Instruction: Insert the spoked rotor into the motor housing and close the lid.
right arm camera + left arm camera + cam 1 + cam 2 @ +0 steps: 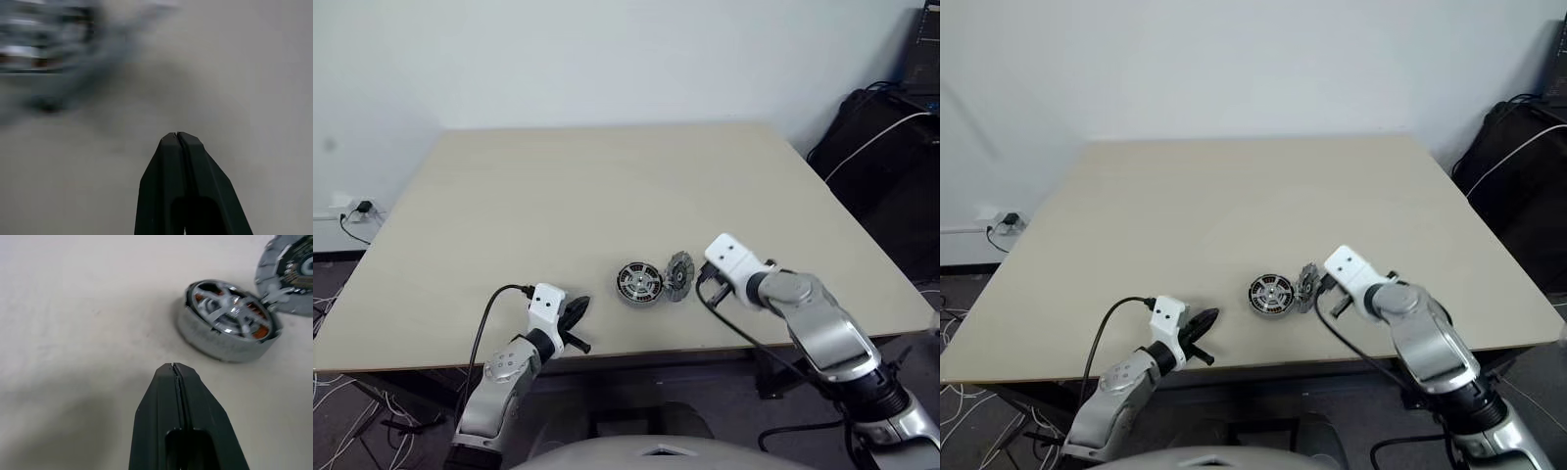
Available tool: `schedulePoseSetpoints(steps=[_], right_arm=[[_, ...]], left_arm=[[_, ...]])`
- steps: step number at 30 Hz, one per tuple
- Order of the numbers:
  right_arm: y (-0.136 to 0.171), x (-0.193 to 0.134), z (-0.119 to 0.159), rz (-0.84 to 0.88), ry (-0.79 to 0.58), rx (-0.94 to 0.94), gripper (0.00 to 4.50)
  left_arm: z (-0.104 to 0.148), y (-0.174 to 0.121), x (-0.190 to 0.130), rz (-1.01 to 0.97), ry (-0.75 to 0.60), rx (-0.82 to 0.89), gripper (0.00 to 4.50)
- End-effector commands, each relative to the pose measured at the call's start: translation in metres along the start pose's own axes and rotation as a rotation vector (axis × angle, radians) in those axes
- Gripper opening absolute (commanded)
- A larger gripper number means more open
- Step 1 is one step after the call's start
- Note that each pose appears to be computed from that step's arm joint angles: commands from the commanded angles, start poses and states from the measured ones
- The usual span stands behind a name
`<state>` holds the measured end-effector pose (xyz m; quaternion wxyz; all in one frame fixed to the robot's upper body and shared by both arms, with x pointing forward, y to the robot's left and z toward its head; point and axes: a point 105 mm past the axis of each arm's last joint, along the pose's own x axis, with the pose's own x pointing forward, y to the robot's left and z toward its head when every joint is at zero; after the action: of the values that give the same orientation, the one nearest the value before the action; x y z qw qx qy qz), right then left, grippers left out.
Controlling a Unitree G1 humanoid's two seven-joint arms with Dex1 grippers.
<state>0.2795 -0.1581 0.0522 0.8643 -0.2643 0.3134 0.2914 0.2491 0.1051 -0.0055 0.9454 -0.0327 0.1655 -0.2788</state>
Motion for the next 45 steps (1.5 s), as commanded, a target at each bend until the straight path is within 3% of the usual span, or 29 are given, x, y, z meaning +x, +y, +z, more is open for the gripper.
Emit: schedulePoseSetpoints(steps=[1, 9, 17, 27, 36, 42, 45], right_arm=[[0.006, -0.009, 0.028, 0.054, -0.141, 0.009, 0.03], [0.018, -0.009, 0.053, 0.169, -0.295, 0.093, 0.03], [0.041, 0.021, 0.059, 0.265, -0.312, 0.174, 0.03], [0.056, 0.067, 0.030, 0.266, -0.163, 0.314, 0.03], [0.046, 0.042, 0.067, 0.248, -0.403, 0.317, 0.03], [0.047, 0.046, 0.057, 0.180, -0.398, 0.295, 0.03], [0.048, 0.046, 0.053, 0.170, -0.416, 0.288, 0.60]], left_arm=[[0.011, -0.002, 0.001, -0.017, -0.035, 0.017, 0.00], [0.010, 0.001, -0.001, -0.005, -0.029, 0.017, 0.00], [0.012, 0.004, -0.004, 0.016, -0.038, 0.019, 0.00], [0.013, 0.005, -0.005, 0.024, -0.041, 0.021, 0.00], [0.013, 0.005, -0.005, 0.026, -0.038, 0.020, 0.00], [0.013, 0.004, -0.004, 0.021, -0.038, 0.019, 0.00], [0.013, 0.004, -0.004, 0.020, -0.037, 0.019, 0.00]])
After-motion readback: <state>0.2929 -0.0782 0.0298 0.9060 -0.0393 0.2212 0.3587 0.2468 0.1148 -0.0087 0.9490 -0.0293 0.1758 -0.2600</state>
